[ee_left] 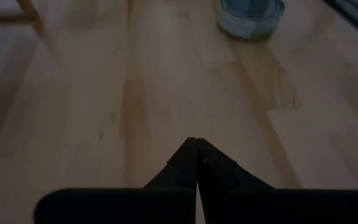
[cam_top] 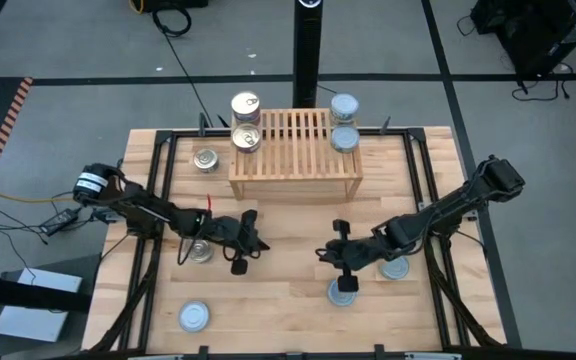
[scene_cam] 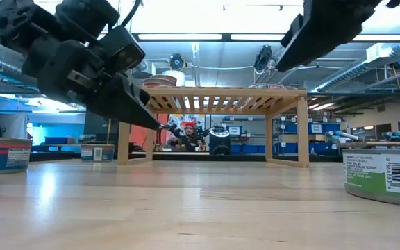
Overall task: Stack canned seafood by type on shelf
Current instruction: Stack the blue-pink tuna can on top of the other blue tuna can on the shelf
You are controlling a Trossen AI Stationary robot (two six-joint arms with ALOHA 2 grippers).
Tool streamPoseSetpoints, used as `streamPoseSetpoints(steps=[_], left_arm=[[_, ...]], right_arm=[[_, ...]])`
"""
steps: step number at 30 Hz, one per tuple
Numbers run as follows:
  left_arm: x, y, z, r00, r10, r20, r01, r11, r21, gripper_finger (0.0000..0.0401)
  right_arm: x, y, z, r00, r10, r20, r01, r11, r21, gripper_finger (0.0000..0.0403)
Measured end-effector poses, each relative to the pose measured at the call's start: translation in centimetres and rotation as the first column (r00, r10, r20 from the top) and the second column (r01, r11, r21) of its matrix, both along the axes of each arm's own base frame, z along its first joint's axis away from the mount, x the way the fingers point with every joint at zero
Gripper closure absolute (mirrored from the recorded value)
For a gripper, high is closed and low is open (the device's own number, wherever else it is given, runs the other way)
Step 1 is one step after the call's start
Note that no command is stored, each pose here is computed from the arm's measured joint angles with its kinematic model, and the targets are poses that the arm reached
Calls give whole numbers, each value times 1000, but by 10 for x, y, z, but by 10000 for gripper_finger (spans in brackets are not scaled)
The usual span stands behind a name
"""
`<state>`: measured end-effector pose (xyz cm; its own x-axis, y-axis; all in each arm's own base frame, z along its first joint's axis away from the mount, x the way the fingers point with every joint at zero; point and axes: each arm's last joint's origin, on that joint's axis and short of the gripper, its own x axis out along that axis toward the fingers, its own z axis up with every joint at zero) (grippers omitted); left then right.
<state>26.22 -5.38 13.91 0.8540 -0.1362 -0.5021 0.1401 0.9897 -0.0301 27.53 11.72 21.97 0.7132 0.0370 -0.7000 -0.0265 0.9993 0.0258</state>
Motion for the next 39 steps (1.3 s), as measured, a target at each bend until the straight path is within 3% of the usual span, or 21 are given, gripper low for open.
streamPoseSetpoints(steps=[8,16,23,29,33,39], left_arm=[[-6,-12,-4,998,-17,-59,16,1000,-26,394],[-11,-22,-7,993,-39,-109,35,999,-42,393],[-17,-28,-7,987,-47,-154,37,997,-67,393],[-22,-36,15,966,-75,-247,65,997,-45,393],[-27,-42,33,916,-67,-396,67,998,-14,393],[-42,-52,54,778,12,-628,2,1000,21,393]], right_arm=[[-7,7,-4,998,-14,-64,18,998,68,392],[-19,6,-26,979,-16,-203,63,972,228,390],[-22,5,-31,974,-31,-225,85,968,236,395],[-21,4,-31,976,-40,-215,89,971,224,393],[-21,4,-31,978,-46,-204,87,976,202,393],[-19,4,-30,984,-52,-171,85,978,189,392]])
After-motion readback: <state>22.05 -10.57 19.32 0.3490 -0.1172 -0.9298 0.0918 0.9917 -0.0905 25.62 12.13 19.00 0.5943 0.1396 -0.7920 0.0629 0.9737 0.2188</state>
